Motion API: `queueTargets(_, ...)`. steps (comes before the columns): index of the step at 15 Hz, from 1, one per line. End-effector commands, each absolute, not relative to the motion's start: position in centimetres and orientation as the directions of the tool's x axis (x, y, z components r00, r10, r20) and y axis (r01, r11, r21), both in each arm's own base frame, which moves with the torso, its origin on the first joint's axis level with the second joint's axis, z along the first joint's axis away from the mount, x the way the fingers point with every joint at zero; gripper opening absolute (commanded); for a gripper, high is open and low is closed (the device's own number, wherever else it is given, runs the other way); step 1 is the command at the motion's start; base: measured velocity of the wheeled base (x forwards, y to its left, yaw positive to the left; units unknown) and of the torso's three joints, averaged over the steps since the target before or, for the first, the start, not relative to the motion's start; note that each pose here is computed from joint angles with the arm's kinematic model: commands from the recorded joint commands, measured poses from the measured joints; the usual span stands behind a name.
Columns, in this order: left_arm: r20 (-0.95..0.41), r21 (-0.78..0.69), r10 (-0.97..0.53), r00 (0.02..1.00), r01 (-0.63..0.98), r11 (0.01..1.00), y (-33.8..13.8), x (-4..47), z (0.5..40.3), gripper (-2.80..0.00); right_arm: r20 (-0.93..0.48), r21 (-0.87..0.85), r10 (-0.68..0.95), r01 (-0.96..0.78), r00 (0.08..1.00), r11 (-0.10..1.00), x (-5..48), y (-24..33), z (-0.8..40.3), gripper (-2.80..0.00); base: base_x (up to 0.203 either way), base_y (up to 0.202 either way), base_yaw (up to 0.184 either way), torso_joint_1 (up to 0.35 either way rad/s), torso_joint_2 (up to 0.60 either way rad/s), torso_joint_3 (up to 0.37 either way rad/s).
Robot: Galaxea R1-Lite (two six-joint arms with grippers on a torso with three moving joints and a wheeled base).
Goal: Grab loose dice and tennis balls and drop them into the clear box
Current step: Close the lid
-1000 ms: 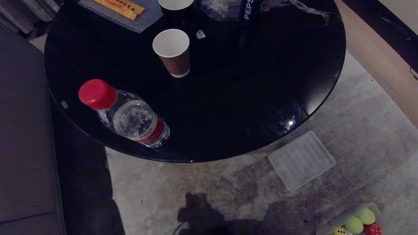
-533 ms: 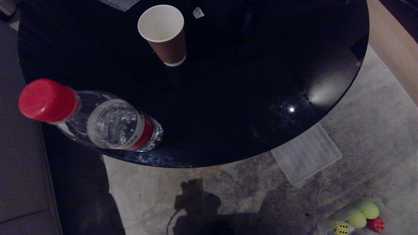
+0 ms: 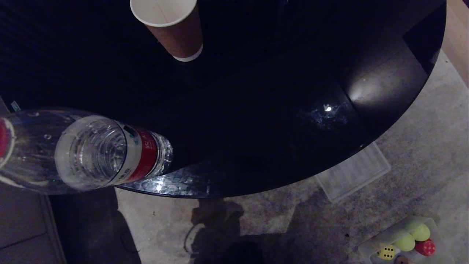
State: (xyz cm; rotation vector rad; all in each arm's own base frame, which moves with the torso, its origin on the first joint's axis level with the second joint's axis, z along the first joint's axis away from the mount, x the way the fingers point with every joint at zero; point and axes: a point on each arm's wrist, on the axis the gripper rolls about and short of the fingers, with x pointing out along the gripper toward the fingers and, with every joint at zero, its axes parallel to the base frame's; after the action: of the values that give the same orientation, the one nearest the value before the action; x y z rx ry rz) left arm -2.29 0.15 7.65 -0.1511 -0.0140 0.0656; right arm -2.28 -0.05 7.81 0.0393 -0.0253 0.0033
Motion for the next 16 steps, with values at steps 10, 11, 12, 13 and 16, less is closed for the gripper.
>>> queueTargets(10,0.009,-0.152,0.066,0.998,-0.064,0.986,0.1,-2.3,7.6,-2.8,-0.118,0.037,-0.008,0.013,0.993,0.999,-1.8,0.0,12.5,-2.8,0.0,0.0,0.0,0.001,0.0,-0.006)
queueTargets(11,0.011,-0.152,0.067,0.998,-0.064,0.986,0.2,-2.3,7.6,-2.8,-0.182,0.039,-0.01,0.017,0.983,0.999,-0.8,0.0,13.7,-2.8,0.0,0.0,0.0,0.0,0.0,0.0)
queueTargets(12,0.009,-0.152,0.067,0.998,-0.065,0.986,0.2,-2.3,7.6,-2.8,-0.25,0.042,-0.013,0.025,0.968,0.999,0.5,0.0,14.7,-2.8,0.0,0.0,0.0,0.0,0.0,0.0)
queueTargets(13,0.01,-0.152,0.067,0.998,-0.065,0.986,0.2,-2.3,7.6,-2.8,-0.308,0.043,-0.02,0.035,0.951,0.998,1.9,0.0,15.5,-2.8,0.0,0.0,0.0,0.0,0.0,0.0)
queueTargets(16,0.009,-0.152,0.067,0.998,-0.065,0.986,0.2,-2.3,7.6,-2.8,-0.439,0.044,-0.054,0.081,0.897,0.996,6.9,-0.2,16.2,-2.8,0.0,0.0,0.0,0.0,0.0,0.0)
